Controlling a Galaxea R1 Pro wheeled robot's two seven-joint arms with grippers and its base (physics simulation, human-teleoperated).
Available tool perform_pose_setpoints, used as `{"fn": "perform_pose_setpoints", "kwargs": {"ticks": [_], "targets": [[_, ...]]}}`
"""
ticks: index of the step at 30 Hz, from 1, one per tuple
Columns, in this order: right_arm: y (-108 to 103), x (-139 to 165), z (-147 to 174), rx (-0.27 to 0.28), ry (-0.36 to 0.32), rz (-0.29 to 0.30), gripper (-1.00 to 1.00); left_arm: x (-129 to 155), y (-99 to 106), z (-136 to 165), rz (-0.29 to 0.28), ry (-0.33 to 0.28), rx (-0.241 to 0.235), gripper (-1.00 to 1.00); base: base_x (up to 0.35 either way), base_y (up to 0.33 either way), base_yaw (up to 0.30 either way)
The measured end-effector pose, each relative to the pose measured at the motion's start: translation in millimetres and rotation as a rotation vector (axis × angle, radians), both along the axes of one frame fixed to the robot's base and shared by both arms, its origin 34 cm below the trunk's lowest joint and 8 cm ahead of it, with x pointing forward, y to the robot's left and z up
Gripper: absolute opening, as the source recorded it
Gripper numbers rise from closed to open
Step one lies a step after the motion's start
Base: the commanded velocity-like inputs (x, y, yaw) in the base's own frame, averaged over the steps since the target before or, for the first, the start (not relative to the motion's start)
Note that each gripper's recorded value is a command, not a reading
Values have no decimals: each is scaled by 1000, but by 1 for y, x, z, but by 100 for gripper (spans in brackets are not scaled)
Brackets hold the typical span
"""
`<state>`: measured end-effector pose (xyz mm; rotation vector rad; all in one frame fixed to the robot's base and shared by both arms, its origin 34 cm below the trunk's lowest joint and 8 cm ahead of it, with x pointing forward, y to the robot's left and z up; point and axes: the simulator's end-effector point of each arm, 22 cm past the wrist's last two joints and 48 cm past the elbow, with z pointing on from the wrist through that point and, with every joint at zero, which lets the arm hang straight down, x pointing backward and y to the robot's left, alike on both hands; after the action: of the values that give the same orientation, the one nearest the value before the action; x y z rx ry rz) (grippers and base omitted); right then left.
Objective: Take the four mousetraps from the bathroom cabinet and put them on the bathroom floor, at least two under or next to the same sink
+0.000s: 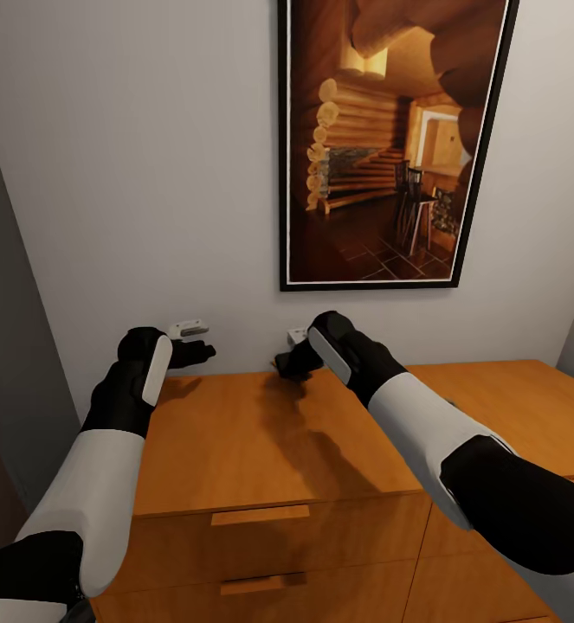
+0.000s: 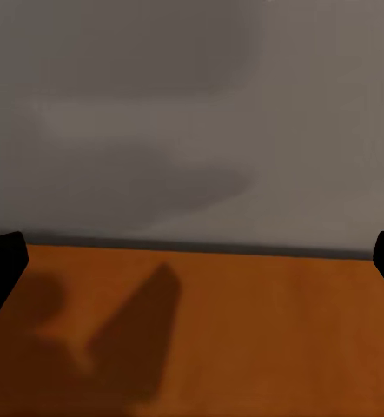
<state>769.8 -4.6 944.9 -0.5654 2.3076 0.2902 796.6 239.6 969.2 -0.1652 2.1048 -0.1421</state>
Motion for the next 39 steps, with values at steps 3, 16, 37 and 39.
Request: {"fn": "perform_pose_setpoints", "kwargs": {"ticks": [3, 16, 37, 39], "targets": [[5, 0, 10, 8, -23, 10, -100, 0, 0, 0, 0, 0, 0, 100, 0, 0, 0], [8, 0, 17, 21, -35, 15, -100, 0, -1, 0, -1, 0, -1, 100, -1, 0, 0], [8, 0, 17, 26, -34, 14, -100, 0, -1, -1, -2, 4, -1, 100, -286, 0, 0], [7, 0, 17, 26, -34, 14, -100, 0, -1, -1, -2, 4, -1, 100, -344, 0, 0]]}}
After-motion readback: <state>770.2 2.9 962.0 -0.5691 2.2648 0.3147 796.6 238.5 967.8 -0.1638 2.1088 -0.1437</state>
